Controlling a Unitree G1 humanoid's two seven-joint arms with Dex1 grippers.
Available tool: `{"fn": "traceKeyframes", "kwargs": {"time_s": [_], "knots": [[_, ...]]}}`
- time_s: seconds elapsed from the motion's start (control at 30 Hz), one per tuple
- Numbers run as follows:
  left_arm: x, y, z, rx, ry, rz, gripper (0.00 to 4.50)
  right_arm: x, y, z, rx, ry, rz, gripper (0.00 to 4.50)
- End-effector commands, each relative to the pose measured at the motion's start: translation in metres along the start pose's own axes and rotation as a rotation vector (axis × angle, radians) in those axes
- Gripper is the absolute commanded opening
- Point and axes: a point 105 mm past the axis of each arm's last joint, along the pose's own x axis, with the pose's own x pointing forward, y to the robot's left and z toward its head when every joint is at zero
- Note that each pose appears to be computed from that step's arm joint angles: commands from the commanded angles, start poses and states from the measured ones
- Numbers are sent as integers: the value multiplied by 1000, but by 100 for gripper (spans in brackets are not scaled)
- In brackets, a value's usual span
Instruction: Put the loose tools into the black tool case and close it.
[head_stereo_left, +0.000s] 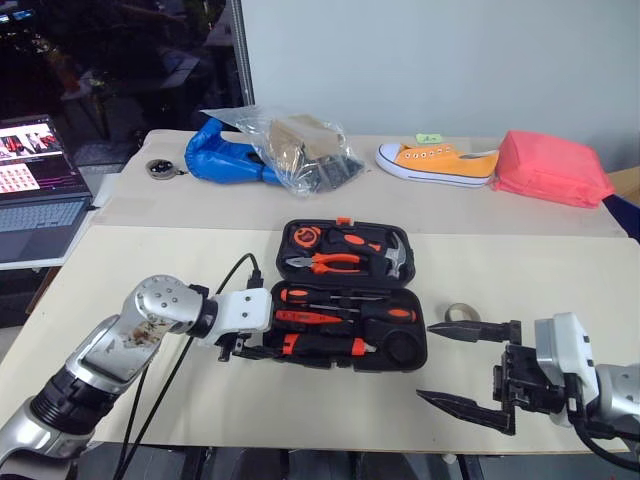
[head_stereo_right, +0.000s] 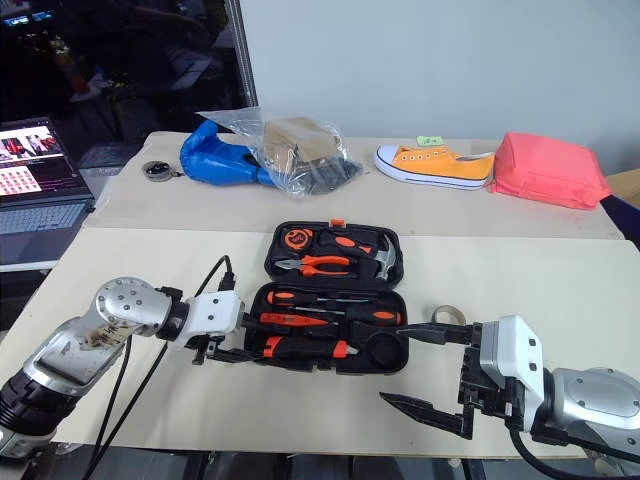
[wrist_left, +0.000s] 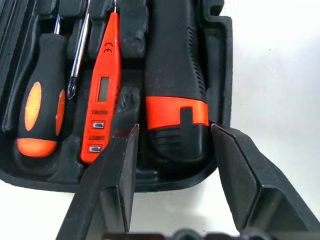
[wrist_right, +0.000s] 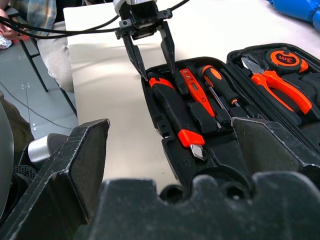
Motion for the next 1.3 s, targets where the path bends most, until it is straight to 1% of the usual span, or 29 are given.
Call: {"fn": "traceKeyframes", "kwargs": {"time_s": [0.03, 0.1, 0.27, 0.43, 0.57, 0.67, 0.7, 0.73, 0.77, 0.9, 0.93, 1.17, 1.27, 1.3], "knots": [[0, 12, 5, 2, -13, 64, 247, 0, 1, 8, -45, -23, -5, 450], [-4, 19, 7, -5, -25, 94, 247, 0, 0, 8, -46, -23, -6, 450], [-9, 30, 11, -90, -61, 139, 247, 0, -1, 8, -46, -26, -6, 450], [-5, 33, 19, -132, -75, 136, 247, 2, -1, 8, -45, -28, -2, 450], [-1, 34, 24, -197, -100, 109, 247, 2, -1, 8, -45, -28, 1, 450], [-6, 34, 34, -268, -183, 78, 247, 1, -1, 8, -45, -28, -3, 450], [-8, 34, 35, -280, -189, 74, 247, 1, -1, 8, -44, -27, -4, 450], [-9, 35, 35, -280, -186, 78, 197, 1, -1, 8, -44, -27, -5, 450], [-8, 34, 35, -279, -182, 78, 177, 2, -1, 8, -43, -27, -6, 450], [3, 28, 32, -265, -166, 78, 27, 3, 0, 8, -42, -29, -7, 450], [8, 24, 28, -246, -147, 78, 13, 3, 0, 8, -42, -29, -8, 450], [29, 1, -1, -219, -95, 92, 13, 2, 0, 8, -42, -28, -8, 450], [31, 3, -8, -202, -89, 133, 13, 3, -1, 9, -43, -27, -6, 450], [29, 8, -5, -216, -129, 165, 13, 3, -2, 9, -44, -27, -6, 450]]}}
